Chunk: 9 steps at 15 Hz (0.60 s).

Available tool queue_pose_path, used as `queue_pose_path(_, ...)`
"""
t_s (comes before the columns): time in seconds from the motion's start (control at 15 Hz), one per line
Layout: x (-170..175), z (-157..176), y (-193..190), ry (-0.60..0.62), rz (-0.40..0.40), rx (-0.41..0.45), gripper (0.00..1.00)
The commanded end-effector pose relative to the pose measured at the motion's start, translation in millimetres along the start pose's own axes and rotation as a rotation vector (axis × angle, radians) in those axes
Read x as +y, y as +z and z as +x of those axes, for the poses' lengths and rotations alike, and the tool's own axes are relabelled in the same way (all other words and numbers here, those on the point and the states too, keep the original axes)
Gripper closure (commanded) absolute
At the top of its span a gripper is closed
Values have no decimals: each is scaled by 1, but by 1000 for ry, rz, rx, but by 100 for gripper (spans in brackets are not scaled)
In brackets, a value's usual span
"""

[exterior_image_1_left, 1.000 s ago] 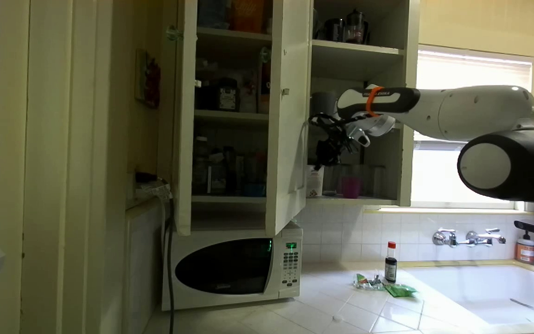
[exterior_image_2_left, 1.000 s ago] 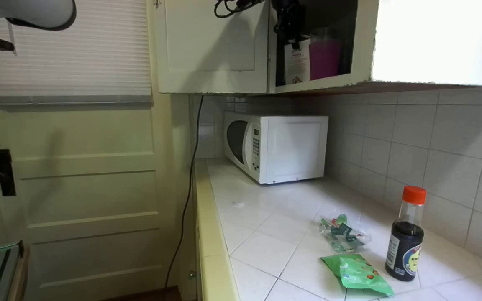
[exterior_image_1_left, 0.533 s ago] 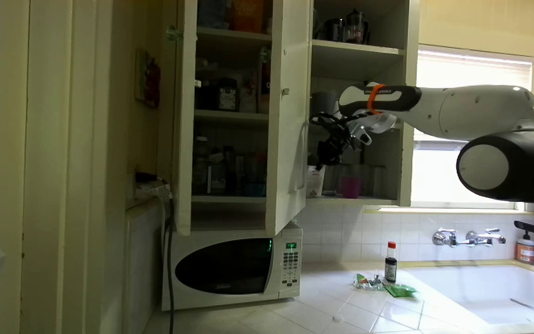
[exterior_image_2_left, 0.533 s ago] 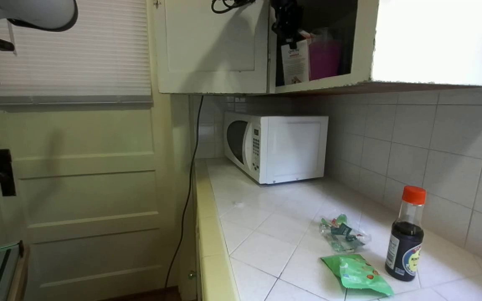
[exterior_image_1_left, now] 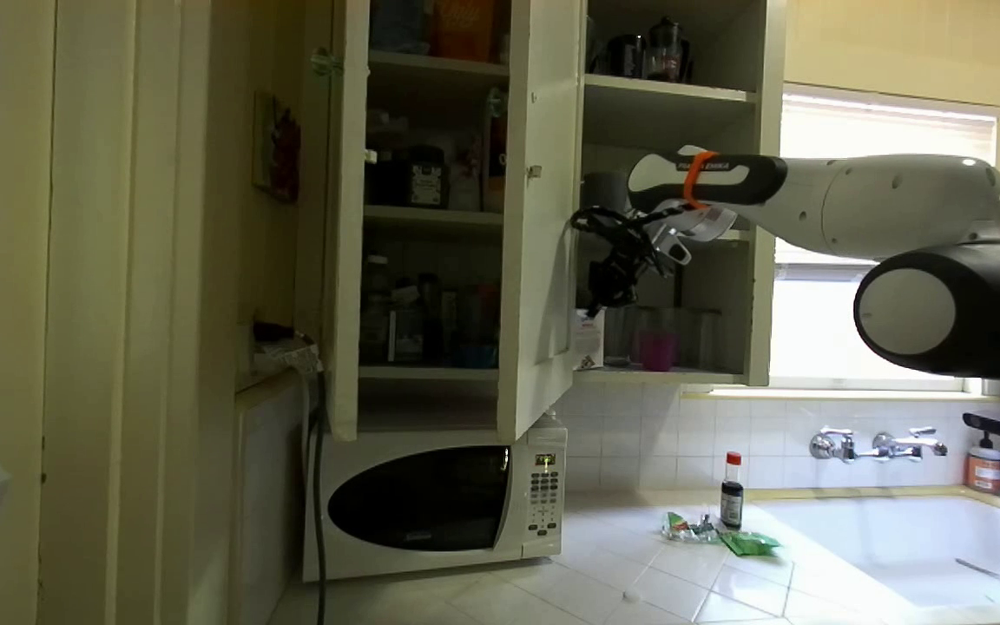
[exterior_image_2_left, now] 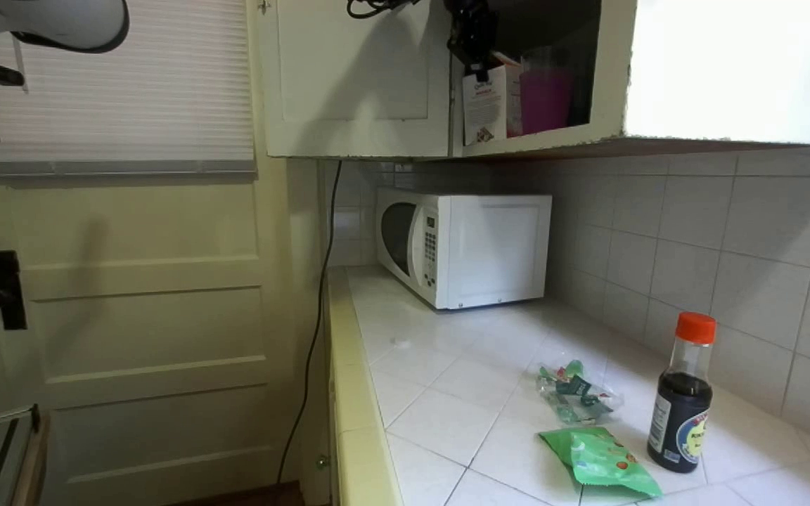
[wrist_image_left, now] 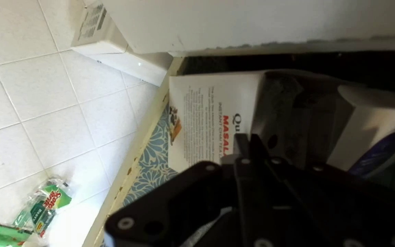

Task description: Remove the box from the cupboard to the right

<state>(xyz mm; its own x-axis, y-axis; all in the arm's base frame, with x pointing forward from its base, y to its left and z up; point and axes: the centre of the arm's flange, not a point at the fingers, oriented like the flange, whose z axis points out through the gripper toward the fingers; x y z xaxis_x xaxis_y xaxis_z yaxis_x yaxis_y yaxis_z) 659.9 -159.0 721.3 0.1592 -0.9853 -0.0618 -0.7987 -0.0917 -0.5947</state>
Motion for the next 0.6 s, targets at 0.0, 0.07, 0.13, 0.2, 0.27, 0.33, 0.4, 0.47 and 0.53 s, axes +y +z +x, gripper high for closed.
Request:
queue_pose_path(0.0,-5,-21,-18,-31,-27,-1,99)
queue_pose_path(0.07,-5,-24,-19,-28,-25,9,99)
queue_pose_path(0.13,-5,-24,-20,-25,-28,15,99)
queue_pose_path(0.2,-5,-23,-22,-16,-25,29,99)
queue_pose_path(0.27,-4,-23,-23,-6,-24,40,99)
queue_pose_path(0.33,-3,-23,-24,3,-26,43,99)
queue_pose_path(0.4,-1,-23,-25,11,-25,41,99)
queue_pose_path(0.47,2,-24,-28,16,-26,31,99)
queue_pose_path(0.53,6,-25,-30,18,-25,29,99)
